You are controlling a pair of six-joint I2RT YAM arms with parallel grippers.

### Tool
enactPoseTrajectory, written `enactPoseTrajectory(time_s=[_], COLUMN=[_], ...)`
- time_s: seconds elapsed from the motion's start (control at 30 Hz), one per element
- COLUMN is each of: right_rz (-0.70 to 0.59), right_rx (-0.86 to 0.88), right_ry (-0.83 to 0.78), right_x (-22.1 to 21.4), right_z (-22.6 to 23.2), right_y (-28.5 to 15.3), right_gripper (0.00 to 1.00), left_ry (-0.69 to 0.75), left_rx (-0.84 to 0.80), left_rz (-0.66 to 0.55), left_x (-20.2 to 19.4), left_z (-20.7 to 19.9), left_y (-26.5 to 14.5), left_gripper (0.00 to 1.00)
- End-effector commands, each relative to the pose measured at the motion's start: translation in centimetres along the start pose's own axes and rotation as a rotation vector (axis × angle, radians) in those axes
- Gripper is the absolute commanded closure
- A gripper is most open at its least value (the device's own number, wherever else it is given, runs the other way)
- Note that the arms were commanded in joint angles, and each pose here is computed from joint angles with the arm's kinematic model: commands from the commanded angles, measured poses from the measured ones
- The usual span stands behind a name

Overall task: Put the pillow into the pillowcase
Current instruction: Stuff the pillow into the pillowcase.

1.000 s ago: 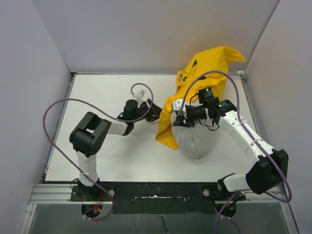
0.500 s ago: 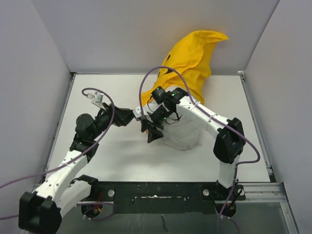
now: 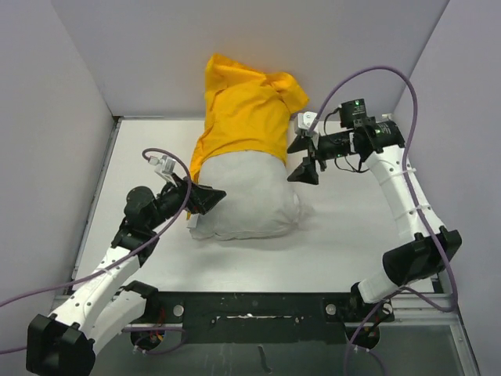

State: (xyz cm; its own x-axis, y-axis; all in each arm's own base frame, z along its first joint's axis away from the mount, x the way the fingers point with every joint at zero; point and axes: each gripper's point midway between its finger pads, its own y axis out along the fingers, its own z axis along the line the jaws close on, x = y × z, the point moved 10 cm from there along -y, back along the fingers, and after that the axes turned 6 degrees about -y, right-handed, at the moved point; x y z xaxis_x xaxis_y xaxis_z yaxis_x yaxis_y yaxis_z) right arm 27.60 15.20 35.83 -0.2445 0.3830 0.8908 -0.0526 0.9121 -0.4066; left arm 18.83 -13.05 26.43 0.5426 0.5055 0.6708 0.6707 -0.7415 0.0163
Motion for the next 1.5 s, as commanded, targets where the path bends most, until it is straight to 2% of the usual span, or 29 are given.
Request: enactPoseTrajectory(time_s=[0.0,0.1,0.2,0.3,0.47,0.57,0.73,0.83,0.93,1.0,1.1,1.23,1.33,1.47], right_rz=[0.165,0.297,0.348,0.339,0.380,0.451,0.606,0.675,0.682,0.665,0.581,0.252,0.056,-0.073], right_rx=[-0.280,-0.318,-0.331,-0.329,-0.382,-0.405,-0.491,-0.545,-0.541,-0.505,-0.386,-0.047,0.165,0.237], right_ry=[0.089,-0.013,-0.124,-0.138,-0.154,-0.163,-0.212,-0.246,-0.259,-0.269,-0.267,-0.251,-0.210,-0.136], right_x=[-4.2,-4.9,-4.0,-3.0,-3.1,-4.3,-6.6,-7.1,-6.7,-5.8,-4.0,-0.6,1.0,0.9], right_z=[-3.0,-3.4,-4.1,-5.4,-8.6,-10.0,-11.6,-12.2,-11.7,-10.8,-8.8,-3.9,0.6,4.1], right_y=[-0.4,1.6,4.2,5.9,7.6,8.6,10.1,10.7,11.0,11.2,11.0,10.0,9.1,7.2], right_gripper=[0.21,0.27,0.34,0.44,0.44,0.44,0.51,0.63,0.88,1.00,1.00,1.00,1.00,1.00], left_ry=[0.062,0.115,0.140,0.163,0.153,0.138,0.121,0.110,0.109,0.119,0.148,0.204,0.242,0.342], left_rx=[0.034,0.144,0.235,0.284,0.317,0.335,0.348,0.353,0.355,0.341,0.286,0.155,0.027,-0.163], left_rz=[0.048,0.114,0.131,0.132,0.181,0.194,0.178,0.185,0.190,0.169,0.127,0.079,0.082,0.136], left_x=[-0.8,-1.5,-1.8,-2.0,-2.0,-2.3,-3.0,-3.4,-3.7,-3.6,-3.1,-1.9,-1.7,-4.1], left_z=[0.4,0.8,1.7,2.6,3.4,3.8,4.4,5.0,6.1,6.9,7.7,7.3,6.1,3.0], left_y=[1.5,2.3,2.3,2.2,2.5,2.4,1.9,2.2,3.0,4.0,5.6,7.5,8.1,8.5], left_gripper=[0.32,0.42,0.45,0.44,0.40,0.39,0.34,0.33,0.34,0.36,0.46,0.71,0.89,0.95])
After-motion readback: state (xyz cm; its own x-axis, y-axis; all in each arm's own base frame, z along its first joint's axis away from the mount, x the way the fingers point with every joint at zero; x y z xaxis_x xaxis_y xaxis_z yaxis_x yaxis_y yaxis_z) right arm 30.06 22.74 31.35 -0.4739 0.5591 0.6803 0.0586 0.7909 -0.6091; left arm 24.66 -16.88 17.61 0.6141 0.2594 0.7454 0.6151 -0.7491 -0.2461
